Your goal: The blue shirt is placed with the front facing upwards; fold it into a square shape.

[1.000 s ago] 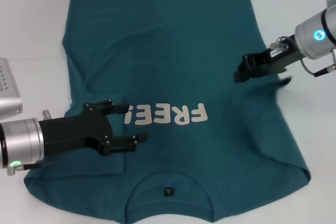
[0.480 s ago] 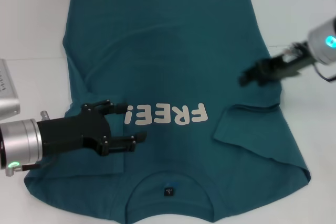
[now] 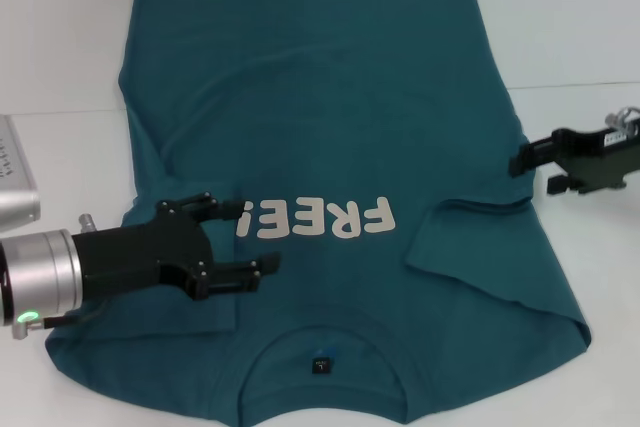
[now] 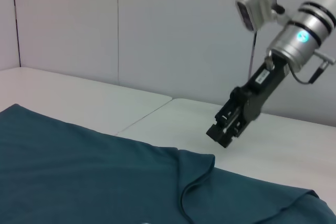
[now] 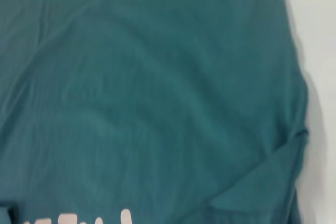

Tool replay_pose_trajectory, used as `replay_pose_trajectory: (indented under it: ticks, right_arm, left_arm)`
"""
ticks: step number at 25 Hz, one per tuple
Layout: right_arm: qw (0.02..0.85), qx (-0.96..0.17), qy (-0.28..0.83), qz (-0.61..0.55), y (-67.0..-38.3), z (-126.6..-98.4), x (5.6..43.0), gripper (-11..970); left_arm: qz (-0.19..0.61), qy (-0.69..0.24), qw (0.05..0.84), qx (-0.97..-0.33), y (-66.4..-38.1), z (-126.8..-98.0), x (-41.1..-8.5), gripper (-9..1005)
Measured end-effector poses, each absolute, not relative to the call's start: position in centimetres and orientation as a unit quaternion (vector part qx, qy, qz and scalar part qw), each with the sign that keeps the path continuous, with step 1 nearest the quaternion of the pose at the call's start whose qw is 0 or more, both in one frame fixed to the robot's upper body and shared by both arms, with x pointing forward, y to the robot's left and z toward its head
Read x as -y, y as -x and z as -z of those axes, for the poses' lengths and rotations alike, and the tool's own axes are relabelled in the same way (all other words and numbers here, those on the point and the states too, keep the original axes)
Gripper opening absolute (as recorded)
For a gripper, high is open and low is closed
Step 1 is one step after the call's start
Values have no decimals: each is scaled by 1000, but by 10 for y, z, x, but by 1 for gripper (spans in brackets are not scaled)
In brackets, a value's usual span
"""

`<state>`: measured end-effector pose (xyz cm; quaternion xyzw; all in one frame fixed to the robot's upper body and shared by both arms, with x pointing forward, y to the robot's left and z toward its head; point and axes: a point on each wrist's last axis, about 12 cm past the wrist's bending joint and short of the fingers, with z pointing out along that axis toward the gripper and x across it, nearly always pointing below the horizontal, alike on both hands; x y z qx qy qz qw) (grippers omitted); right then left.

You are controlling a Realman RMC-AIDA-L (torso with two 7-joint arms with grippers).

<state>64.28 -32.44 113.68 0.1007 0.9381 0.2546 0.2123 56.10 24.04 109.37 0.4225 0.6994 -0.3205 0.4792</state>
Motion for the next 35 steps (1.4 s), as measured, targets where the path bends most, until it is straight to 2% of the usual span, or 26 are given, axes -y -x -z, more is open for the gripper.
replay_pose_trajectory:
  ticks: [10,22,35]
  right_arm:
    - [221,-929,-136,-264,-634,-1110,328,688]
    - [248,-924,-144,-253,-644,-1093,303,628]
    - [291,-904,-152,-275,-658,-1100,286,636]
  left_arm:
    - [320,-425,478,-699,-561,-1093,-240,862]
    - [316,-428,481,-697,-561,-1092,-240,861]
    - [315,-428,484,-695,-560,-1092,-240,861]
